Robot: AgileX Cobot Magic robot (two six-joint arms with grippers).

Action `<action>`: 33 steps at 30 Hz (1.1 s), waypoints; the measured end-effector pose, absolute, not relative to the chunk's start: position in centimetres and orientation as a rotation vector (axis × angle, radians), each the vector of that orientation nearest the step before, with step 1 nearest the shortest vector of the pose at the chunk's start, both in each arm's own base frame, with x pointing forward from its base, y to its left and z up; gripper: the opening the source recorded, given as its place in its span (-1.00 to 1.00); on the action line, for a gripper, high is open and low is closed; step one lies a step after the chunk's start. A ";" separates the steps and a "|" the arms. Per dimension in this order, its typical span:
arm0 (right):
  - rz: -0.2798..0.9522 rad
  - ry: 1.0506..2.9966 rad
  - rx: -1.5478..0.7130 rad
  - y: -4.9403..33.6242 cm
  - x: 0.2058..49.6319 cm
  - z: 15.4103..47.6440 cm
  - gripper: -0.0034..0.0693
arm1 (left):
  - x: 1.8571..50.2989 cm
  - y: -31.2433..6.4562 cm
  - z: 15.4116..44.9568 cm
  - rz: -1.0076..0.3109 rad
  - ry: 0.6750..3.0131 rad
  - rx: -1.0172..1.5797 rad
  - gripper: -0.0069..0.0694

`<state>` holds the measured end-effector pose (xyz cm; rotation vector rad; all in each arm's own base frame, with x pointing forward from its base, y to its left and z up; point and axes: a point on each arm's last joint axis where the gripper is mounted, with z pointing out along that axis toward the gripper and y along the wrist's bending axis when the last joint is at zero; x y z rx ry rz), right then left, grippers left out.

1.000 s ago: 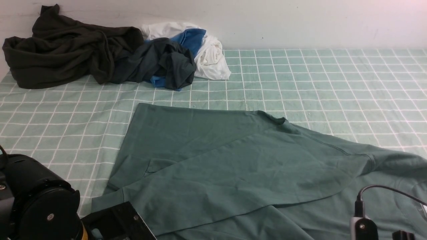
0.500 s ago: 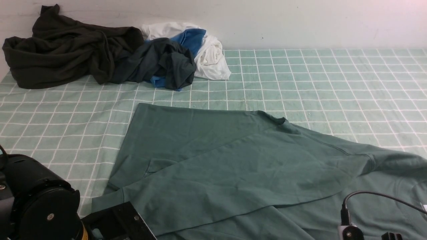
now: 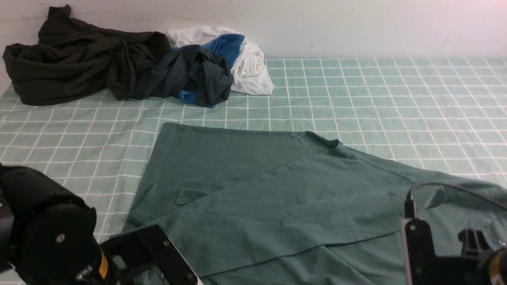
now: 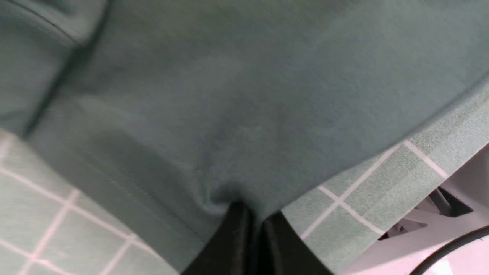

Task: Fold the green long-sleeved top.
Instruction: Use both arms simultaneously to clamp the lower edge of the clothing fabric, then use both arms to drag the lower edge of the fabric forward and fold it over the upper edge

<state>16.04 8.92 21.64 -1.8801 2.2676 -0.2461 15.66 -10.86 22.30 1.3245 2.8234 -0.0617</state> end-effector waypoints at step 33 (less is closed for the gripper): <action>-0.207 2.429 -0.929 5.1 44.6 22.8 -0.54 | 46.9 -8.8 24.0 0.246 2.473 0.821 -0.68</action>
